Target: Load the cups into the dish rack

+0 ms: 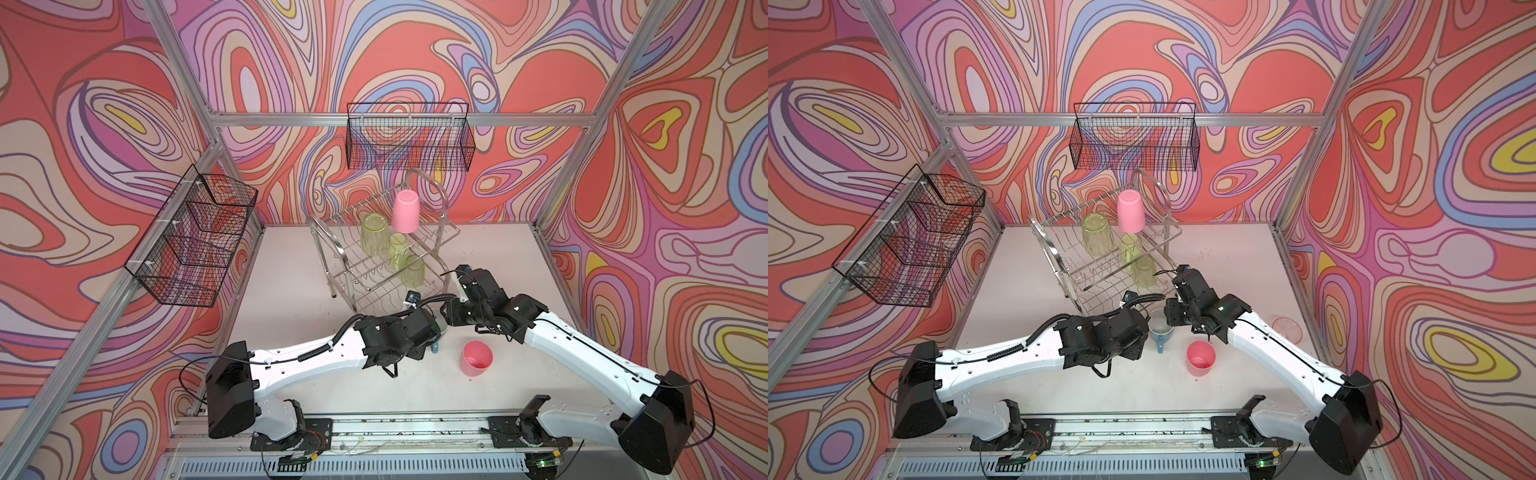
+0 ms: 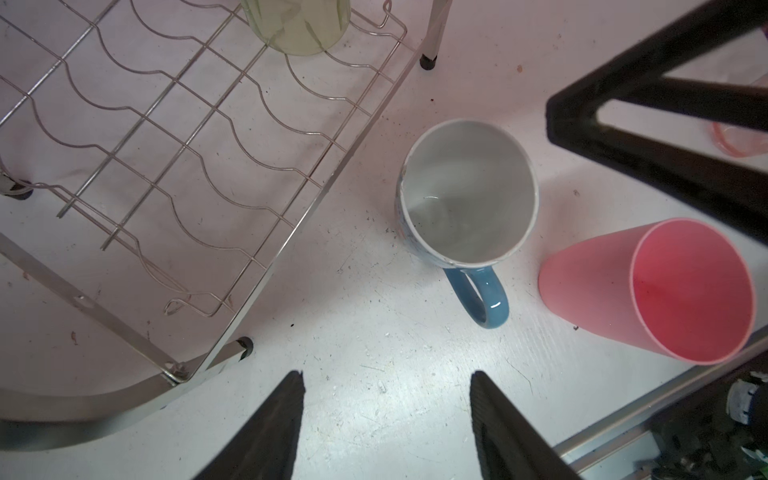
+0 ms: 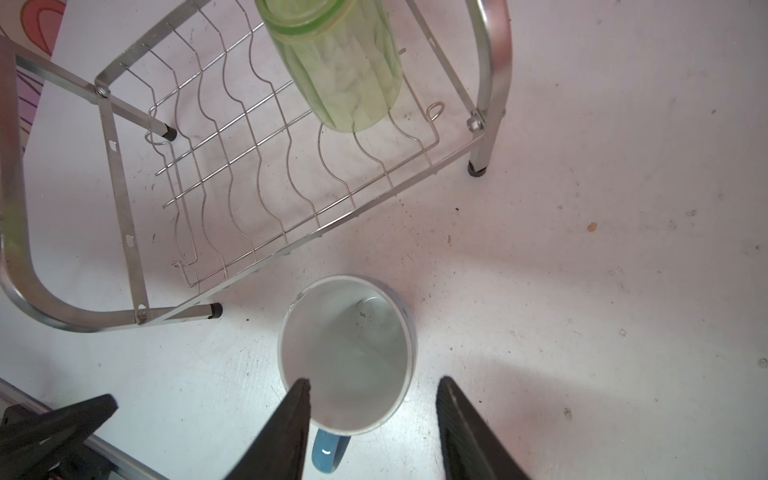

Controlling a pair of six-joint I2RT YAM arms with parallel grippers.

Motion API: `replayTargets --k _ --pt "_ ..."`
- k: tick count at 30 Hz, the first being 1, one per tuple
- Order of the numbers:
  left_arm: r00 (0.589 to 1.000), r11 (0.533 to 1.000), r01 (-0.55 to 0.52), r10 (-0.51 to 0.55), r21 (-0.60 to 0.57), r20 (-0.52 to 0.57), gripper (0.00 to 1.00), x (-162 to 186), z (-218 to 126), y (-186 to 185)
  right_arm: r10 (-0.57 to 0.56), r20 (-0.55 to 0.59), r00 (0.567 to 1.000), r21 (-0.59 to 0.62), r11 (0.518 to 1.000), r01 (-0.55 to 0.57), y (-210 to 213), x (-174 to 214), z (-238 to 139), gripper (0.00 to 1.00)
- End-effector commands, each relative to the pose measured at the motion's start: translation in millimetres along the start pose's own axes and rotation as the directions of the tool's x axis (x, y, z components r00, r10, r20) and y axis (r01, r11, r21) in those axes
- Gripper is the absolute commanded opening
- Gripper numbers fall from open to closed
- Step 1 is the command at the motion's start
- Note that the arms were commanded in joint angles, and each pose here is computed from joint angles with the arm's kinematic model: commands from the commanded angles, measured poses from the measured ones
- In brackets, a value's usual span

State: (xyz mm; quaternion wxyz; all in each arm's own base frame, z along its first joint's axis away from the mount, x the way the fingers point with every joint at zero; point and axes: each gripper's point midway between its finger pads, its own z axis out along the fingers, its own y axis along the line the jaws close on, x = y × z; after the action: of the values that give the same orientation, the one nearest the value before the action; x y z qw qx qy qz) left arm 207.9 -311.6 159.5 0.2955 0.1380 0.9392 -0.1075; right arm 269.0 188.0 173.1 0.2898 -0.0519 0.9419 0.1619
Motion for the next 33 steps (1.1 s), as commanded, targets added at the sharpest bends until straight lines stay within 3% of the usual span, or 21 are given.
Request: replayTargets --k 1,16,24,33 --pt "0.998 0.998 0.056 -0.057 -0.019 -0.014 0.64 -6 4 -6 0.037 0.062 0.997 0.013 0.999 -0.038 -6 -2 -9 0.51" --pt "0.979 0.988 0.138 -0.146 -0.062 -0.144 0.53 -22 43 -8 0.171 0.177 0.969 0.0 0.985 -0.173 -31 16 -27 0.48" --pt "0.964 0.987 0.131 -0.149 -0.096 -0.221 0.38 -21 63 -3 0.19 0.204 0.96 -0.039 0.982 -0.186 -30 18 -29 0.48" --pt "0.959 0.985 0.111 -0.141 -0.129 -0.247 0.36 -23 81 0 0.192 0.237 0.952 -0.048 0.981 -0.186 -33 17 -38 0.48"
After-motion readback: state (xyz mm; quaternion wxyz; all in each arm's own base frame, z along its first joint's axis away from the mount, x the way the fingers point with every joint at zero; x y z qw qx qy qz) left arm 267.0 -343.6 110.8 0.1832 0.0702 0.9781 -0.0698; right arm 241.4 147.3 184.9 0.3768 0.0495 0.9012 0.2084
